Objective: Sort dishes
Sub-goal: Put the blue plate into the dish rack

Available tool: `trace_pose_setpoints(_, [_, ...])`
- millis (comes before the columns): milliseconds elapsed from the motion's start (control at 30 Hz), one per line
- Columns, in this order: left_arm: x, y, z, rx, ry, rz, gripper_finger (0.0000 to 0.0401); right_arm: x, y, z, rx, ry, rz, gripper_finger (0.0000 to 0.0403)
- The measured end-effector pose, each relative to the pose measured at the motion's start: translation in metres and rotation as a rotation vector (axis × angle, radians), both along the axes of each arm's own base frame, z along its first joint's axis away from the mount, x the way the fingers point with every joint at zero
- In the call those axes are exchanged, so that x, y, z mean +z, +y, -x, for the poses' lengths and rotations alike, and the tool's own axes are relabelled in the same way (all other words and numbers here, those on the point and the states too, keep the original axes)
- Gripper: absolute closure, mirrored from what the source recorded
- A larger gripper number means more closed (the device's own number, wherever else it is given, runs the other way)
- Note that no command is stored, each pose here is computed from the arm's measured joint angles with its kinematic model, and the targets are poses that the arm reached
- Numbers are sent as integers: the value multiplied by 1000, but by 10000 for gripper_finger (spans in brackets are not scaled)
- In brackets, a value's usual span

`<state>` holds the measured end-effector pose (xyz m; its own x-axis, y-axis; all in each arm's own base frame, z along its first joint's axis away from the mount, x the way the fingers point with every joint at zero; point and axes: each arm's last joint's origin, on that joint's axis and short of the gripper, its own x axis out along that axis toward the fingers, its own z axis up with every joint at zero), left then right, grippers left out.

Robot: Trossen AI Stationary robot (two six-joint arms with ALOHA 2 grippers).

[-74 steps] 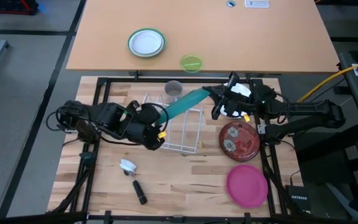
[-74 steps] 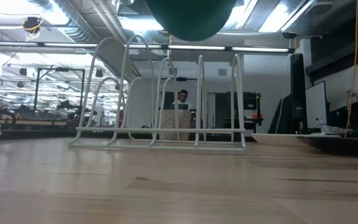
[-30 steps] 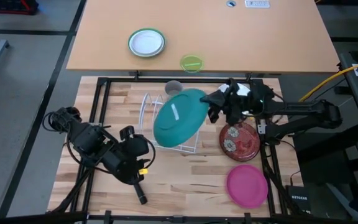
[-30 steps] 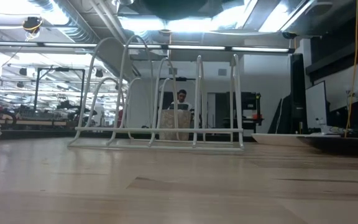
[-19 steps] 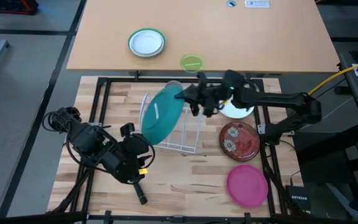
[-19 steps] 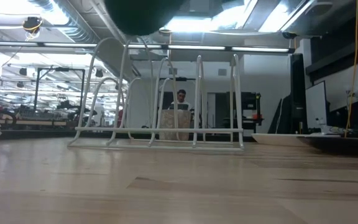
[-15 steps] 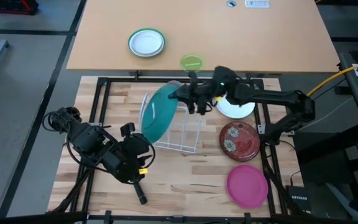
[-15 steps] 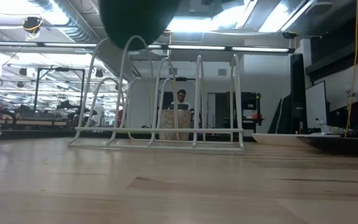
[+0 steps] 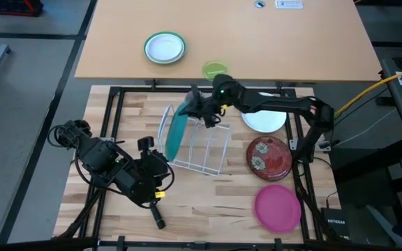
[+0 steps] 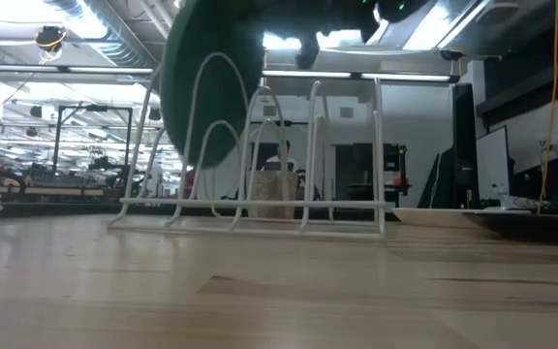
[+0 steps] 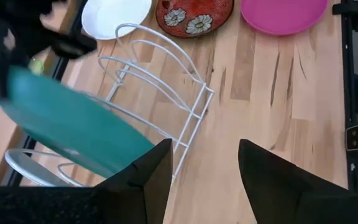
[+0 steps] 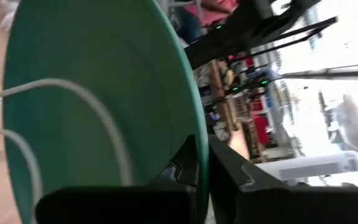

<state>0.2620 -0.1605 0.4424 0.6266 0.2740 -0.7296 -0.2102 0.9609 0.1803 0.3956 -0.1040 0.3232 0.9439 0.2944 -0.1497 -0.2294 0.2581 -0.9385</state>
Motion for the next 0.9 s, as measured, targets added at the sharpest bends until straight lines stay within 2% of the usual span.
trace_pose_setpoints(233, [0,0,0,7,-8,-12,230,-38,-7,-20,-63,77,6,386])
trace_pose_setpoints(533, [0,0,0,9,-9,-15,230,-49,-10,-28,-127,83,19,380])
trace_pose_setpoints(633, [0,0,0,9,-10,-15,230,-45,-11,-29,-132,79,-4,358])
trace_pose_setpoints(900, [0,0,0,10,-9,-14,230,-32,-13,-32,-167,94,-130,266])
